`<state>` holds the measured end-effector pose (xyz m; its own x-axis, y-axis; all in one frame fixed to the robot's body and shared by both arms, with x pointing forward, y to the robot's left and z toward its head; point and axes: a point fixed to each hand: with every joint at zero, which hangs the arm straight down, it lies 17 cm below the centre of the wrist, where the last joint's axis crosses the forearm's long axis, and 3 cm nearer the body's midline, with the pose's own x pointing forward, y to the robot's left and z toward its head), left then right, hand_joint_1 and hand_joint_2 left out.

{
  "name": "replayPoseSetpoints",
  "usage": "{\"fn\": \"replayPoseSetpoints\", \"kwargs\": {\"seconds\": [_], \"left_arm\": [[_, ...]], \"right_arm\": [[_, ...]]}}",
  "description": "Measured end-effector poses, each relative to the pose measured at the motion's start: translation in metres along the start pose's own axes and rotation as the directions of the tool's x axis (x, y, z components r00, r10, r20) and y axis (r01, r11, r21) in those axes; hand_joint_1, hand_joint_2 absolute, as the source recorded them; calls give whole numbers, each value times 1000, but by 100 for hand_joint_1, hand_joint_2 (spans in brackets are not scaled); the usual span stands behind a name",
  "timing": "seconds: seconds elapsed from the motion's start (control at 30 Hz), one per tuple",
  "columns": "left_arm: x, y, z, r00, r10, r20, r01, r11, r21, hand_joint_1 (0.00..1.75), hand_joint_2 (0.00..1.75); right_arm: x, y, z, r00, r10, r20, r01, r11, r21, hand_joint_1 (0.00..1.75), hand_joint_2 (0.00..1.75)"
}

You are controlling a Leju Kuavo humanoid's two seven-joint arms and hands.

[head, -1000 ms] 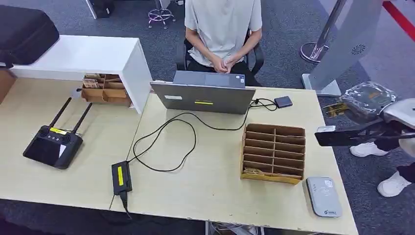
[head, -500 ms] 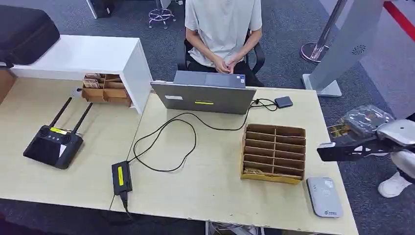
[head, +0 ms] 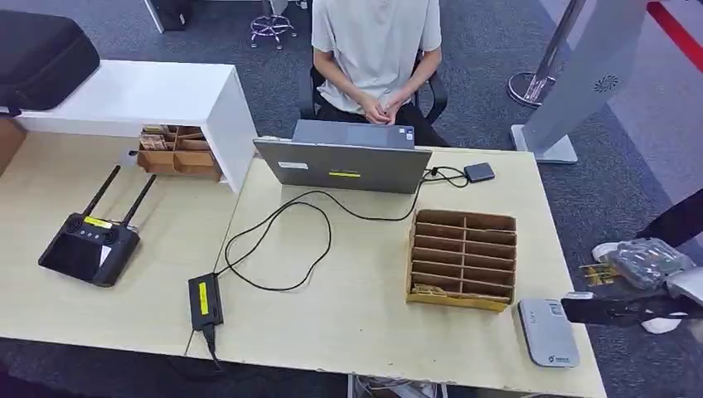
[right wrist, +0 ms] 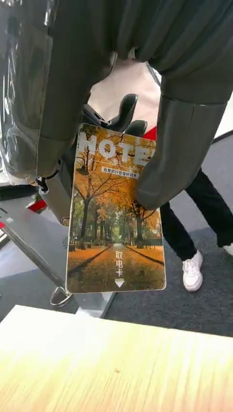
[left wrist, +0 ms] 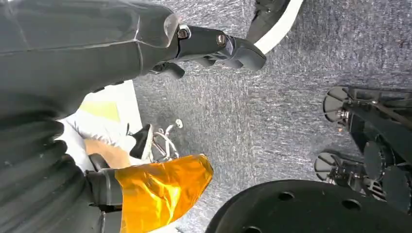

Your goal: Pass the card to the sensor for recognition and then transmit it.

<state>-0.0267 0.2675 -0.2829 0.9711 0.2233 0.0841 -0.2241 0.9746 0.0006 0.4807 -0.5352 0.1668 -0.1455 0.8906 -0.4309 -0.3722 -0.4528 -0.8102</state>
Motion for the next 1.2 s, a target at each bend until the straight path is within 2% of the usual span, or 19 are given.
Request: {"fn": "replayPoseSetpoints", "kwargs": {"seconds": [0.47, 1.2], "left_arm": [[0, -3, 0, 1000, 5, -1, -5, 1000, -4, 0, 175], [0, -3, 0, 1000, 6, 0, -6, 1000, -3, 0, 175]], "right_arm": [[-5, 4, 18, 1000, -11, -1, 11, 1000, -7, 173, 175], [-7, 1, 22, 1000, -12, 0, 12, 1000, -11, 173, 175]]}}
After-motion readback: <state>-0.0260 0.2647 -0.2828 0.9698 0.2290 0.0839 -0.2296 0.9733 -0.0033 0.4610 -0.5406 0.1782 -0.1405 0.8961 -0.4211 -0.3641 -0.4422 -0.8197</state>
